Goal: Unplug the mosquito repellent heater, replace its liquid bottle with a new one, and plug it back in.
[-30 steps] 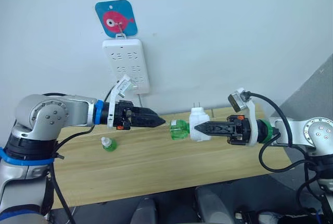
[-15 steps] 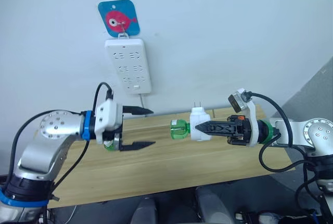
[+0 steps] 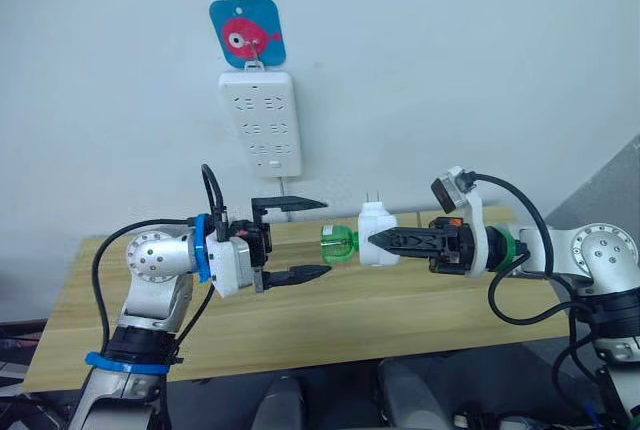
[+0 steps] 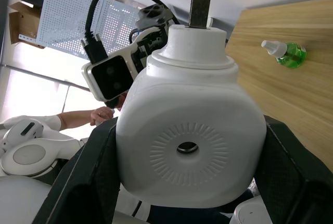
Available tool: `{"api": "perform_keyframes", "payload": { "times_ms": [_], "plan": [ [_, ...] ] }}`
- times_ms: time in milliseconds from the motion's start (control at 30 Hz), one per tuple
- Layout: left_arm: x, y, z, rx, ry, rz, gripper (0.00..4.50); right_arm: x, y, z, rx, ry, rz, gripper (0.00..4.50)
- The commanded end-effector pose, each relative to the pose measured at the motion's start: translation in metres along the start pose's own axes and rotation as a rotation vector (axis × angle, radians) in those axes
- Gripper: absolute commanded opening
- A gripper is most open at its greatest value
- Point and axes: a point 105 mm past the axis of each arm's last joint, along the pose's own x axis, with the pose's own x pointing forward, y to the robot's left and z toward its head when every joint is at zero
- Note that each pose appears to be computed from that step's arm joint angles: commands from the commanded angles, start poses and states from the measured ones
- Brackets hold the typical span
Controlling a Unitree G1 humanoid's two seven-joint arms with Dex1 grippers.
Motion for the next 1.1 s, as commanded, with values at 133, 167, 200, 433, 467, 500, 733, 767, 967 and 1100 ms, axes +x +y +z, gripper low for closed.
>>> {"api": "perform_keyframes", "payload": {
  "times_ms": [133,167,200,433,467,500,733,767,967,1100],
  "plan": [
    [0.007,0.000,-0.002,0.156,-0.002,0.013,4.50,-0.001,0.012,0.008,-0.037,-0.029,0.040,3.04],
    [0.007,0.001,-0.004,0.166,0.002,0.013,4.50,-0.001,0.013,0.008,-0.037,-0.030,0.040,3.04],
    [0.009,0.001,-0.005,0.180,0.000,0.017,4.50,-0.001,0.013,0.008,-0.038,-0.031,0.041,3.04],
    [0.015,0.004,-0.004,0.214,-0.030,0.045,4.50,-0.001,0.013,0.008,-0.041,-0.034,0.039,3.04],
    [0.015,0.004,-0.003,0.218,-0.034,0.049,4.32,-0.001,0.013,0.008,-0.041,-0.033,0.038,3.04],
    [0.015,0.004,-0.003,0.221,-0.035,0.050,4.13,-0.001,0.013,0.008,-0.041,-0.034,0.037,3.04],
    [0.013,0.003,-0.004,0.222,-0.029,0.050,2.28,-0.001,0.013,0.008,-0.041,-0.035,0.036,3.04],
    [0.013,0.003,-0.005,0.222,-0.027,0.051,2.28,-0.001,0.013,0.008,-0.040,-0.035,0.036,3.04],
    [0.013,0.008,0.001,0.158,-0.038,0.057,2.28,-0.002,0.013,0.008,-0.042,-0.034,0.035,3.04],
    [0.009,0.007,0.004,-0.189,0.012,-0.039,2.28,-0.004,0.014,0.009,-0.052,-0.032,0.032,3.04]
  ]
}}
